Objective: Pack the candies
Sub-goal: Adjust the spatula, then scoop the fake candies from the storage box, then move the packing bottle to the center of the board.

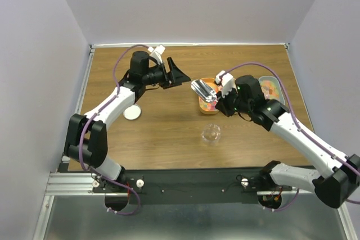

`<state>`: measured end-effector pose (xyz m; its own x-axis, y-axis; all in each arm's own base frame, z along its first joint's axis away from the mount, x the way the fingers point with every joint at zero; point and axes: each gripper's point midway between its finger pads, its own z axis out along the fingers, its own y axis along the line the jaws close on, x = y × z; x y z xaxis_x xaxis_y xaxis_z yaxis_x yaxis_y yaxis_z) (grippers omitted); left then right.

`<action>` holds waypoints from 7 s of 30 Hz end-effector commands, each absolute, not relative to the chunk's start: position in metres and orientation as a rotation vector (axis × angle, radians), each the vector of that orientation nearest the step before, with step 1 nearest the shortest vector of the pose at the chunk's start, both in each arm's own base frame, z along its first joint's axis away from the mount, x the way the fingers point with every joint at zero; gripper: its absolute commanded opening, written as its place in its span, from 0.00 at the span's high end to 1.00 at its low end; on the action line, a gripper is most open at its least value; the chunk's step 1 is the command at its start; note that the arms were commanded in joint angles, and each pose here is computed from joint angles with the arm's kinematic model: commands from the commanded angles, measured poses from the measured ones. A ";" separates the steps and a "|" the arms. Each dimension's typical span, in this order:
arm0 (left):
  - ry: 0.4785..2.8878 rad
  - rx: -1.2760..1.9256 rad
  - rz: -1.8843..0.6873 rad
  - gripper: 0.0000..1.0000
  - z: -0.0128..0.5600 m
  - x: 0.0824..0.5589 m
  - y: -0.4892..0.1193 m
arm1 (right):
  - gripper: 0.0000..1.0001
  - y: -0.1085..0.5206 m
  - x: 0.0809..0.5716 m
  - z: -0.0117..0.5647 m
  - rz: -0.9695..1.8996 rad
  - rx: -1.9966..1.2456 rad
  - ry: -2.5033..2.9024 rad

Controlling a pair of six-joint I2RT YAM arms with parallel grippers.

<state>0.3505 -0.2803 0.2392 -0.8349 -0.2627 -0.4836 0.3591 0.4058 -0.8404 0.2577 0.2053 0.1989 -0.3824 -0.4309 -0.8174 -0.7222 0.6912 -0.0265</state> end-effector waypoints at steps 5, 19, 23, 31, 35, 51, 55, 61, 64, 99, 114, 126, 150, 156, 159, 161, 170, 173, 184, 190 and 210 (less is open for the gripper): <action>2.053 0.027 -0.657 0.15 0.245 0.391 -0.184 | 0.99 0.182 0.269 0.166 0.191 -0.803 2.460; 1.996 0.026 -0.377 0.15 0.237 0.369 -0.136 | 0.99 0.182 0.258 0.133 0.072 -0.657 2.921; 2.012 0.040 -0.402 0.15 0.231 0.365 -0.140 | 0.99 0.181 0.263 0.117 0.036 -0.633 3.004; 2.037 0.061 -0.431 0.15 0.219 0.358 -0.144 | 0.99 0.179 0.269 0.104 0.002 -0.596 3.068; 2.040 0.065 -0.436 0.15 0.216 0.358 -0.145 | 0.99 0.180 0.273 0.097 -0.015 -0.612 3.089; 2.053 0.066 -0.435 0.15 0.208 0.355 -0.144 | 0.99 0.179 0.293 0.067 -0.148 -0.620 3.122; 2.061 0.063 -0.435 0.15 0.205 0.355 -0.144 | 0.99 0.180 0.300 0.055 -0.171 -0.566 3.096; 2.069 0.062 -0.440 0.15 0.202 0.356 -0.146 | 0.99 0.176 0.312 0.053 -0.223 -0.511 3.057; 2.069 0.064 -0.439 0.15 0.203 0.357 -0.146 | 0.99 0.177 0.320 0.060 -0.214 -0.497 3.032; 2.075 0.094 -0.548 0.19 0.197 0.381 -0.189 | 0.99 0.175 0.327 0.060 -0.127 -0.584 2.905; 2.018 0.066 -0.563 0.21 0.216 0.369 -0.184 | 0.99 0.173 0.340 0.084 0.000 -0.461 2.548; 2.003 0.075 -0.559 0.22 0.224 0.360 -0.180 | 0.99 0.168 0.308 0.125 0.123 -0.523 2.463; 1.989 0.188 -0.531 0.22 0.224 0.353 -0.185 | 0.99 0.169 0.198 0.152 0.399 -0.439 2.730; 1.997 0.273 -0.556 0.22 0.219 0.342 -0.202 | 0.99 0.163 0.166 0.145 0.395 -0.445 2.825; 2.014 0.305 -0.567 0.22 0.211 0.335 -0.212 | 0.99 0.161 0.154 0.144 0.385 -0.453 2.852; 2.017 0.324 -0.571 0.22 0.208 0.332 -0.218 | 0.99 0.158 0.146 0.141 0.379 -0.451 2.877; 2.038 0.415 -0.617 0.22 0.196 0.315 -0.248 | 0.99 0.157 0.109 0.132 0.359 -0.548 2.994; 2.050 0.444 -0.632 0.22 0.189 0.307 -0.256 | 0.99 0.151 0.100 0.131 0.342 -0.561 3.022; 2.155 0.610 -0.741 0.32 0.147 0.256 -0.319 | 0.99 0.140 0.122 0.134 0.232 -0.433 2.887; 2.237 0.685 -0.730 0.35 0.122 0.240 -0.348 | 0.99 0.133 0.125 0.137 0.207 -0.421 2.837; 2.361 0.746 -0.565 0.51 0.070 0.234 -0.367 | 0.99 0.130 0.122 0.133 0.219 -0.438 2.820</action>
<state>0.2336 -0.3698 0.0856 -0.6536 0.3513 -0.6704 0.6430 0.7250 -0.2470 0.1176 0.1308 0.1325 -0.9253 -0.2807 -0.2549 -0.3178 0.9408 0.1179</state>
